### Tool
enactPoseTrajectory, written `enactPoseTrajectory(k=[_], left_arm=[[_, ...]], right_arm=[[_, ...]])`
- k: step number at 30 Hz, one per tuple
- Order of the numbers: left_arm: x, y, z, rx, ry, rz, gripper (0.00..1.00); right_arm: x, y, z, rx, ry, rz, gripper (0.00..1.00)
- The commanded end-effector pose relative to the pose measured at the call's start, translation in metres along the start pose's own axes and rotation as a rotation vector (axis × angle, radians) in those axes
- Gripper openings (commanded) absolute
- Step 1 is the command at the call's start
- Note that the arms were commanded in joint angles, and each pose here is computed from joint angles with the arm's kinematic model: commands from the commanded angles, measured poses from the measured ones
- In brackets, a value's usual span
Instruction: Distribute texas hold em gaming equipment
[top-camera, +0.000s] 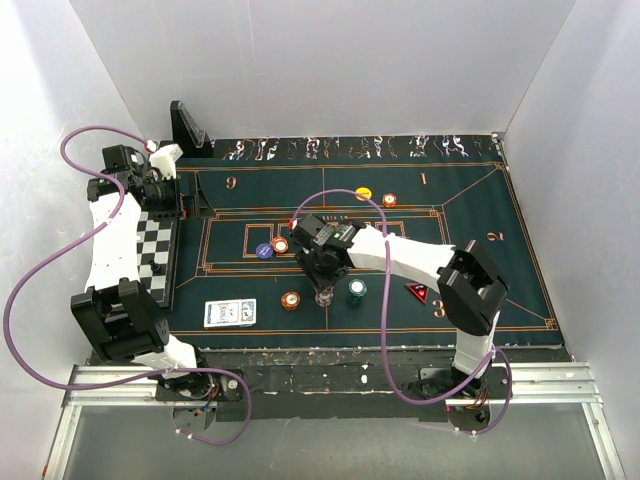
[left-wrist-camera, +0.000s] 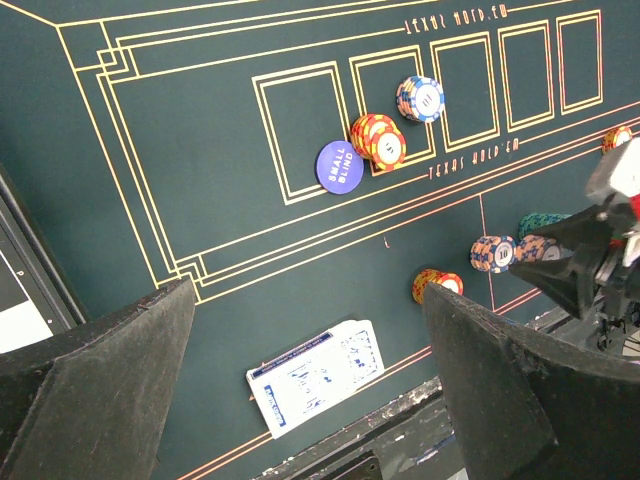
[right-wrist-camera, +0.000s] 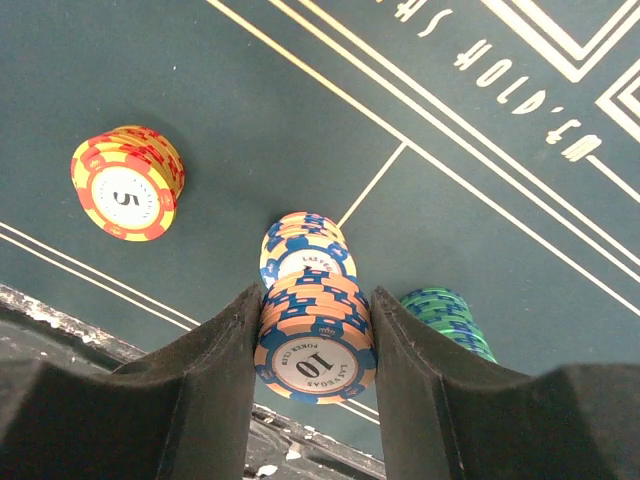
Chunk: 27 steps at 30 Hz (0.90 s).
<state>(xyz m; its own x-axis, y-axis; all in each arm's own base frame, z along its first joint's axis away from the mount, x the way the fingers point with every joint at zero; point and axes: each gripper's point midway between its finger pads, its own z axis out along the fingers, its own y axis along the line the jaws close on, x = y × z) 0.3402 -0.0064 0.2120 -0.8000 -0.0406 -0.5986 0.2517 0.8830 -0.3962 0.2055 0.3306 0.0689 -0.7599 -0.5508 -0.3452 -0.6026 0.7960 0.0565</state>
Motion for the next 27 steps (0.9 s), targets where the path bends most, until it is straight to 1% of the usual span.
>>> enactPoseTrajectory(k=[1, 6, 11, 13, 18, 22, 27], left_arm=[[-0.011, -0.009, -0.014, 0.001, -0.055, 0.042, 0.98], [-0.011, -0.008, -0.012, 0.003, -0.049, 0.036, 0.98], [-0.01, -0.008, -0.011, 0.006, -0.045, 0.039, 0.98], [-0.01, -0.006, -0.009, 0.005, -0.042, 0.038, 0.98], [-0.007, -0.003, -0.007, 0.004, -0.024, 0.037, 0.98], [-0.007, -0.001, -0.005, 0.001, -0.02, 0.035, 0.98], [-0.005, 0.003, -0.001, -0.002, -0.007, 0.03, 0.98]], right_arm=[[-0.036, -0.015, -0.039, -0.009, -0.118, 0.049, 0.35], [-0.067, -0.062, -0.052, 0.028, -0.171, 0.155, 0.35], [-0.104, -0.134, -0.052, 0.083, -0.215, 0.315, 0.33], [-0.117, -0.163, -0.046, 0.111, -0.224, 0.371, 0.33], [-0.139, -0.218, -0.022, 0.166, -0.215, 0.477, 0.33], [-0.145, -0.243, 0.009, 0.166, -0.17, 0.589, 0.32], [-0.145, -0.256, 0.035, 0.187, -0.136, 0.62, 0.32]])
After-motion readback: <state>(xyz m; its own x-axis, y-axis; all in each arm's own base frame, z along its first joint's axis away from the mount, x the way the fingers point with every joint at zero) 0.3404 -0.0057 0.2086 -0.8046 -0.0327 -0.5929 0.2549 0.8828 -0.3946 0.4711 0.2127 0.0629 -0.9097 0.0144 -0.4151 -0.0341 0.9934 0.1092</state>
